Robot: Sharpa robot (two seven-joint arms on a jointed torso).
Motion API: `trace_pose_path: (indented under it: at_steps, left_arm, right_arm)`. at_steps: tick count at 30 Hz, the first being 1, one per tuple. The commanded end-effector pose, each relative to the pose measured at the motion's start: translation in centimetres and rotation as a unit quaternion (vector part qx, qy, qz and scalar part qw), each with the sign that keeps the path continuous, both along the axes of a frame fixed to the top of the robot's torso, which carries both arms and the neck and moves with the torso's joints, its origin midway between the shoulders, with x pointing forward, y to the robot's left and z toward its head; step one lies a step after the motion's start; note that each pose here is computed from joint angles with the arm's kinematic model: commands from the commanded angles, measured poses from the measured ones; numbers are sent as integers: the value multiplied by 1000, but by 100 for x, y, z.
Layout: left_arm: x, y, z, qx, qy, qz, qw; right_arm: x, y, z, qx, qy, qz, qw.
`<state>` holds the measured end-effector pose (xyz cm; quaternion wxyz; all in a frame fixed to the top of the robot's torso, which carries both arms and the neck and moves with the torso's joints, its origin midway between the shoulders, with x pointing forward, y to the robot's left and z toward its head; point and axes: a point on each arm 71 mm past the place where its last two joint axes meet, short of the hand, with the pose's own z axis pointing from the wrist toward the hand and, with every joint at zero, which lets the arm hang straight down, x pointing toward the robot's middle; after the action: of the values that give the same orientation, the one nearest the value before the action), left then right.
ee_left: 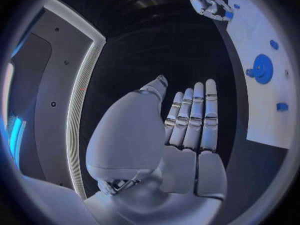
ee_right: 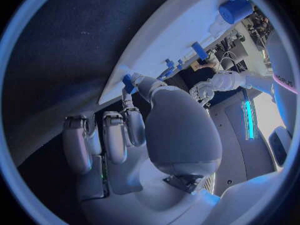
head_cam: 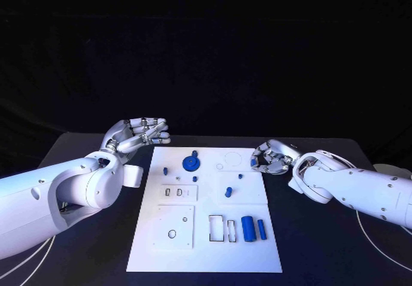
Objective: Assemble the parts on the task board
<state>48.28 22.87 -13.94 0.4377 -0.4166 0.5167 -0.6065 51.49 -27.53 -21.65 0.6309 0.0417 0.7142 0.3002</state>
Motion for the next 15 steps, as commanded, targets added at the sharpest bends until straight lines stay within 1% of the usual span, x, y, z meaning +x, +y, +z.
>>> trace_pose_path:
  at_steps: [1,5,8,12,15]
  left_arm:
    - [1,-17,10,-1,-3,-7,1000]
    - [3,-10,8,0,-3,-6,1000]
    - [6,-1,7,0,-2,-4,1000]
    - [12,8,4,1,-2,-3,1000]
    - [19,10,0,1,-1,-3,1000]
  right_arm:
    - [-6,11,46,4,-34,-14,999]
    - [-36,38,73,10,-44,-19,999]
    - [-88,115,116,13,-46,-19,999]
    - [-150,308,197,13,-29,-6,999]
    - [-190,524,270,9,-18,8,1000]
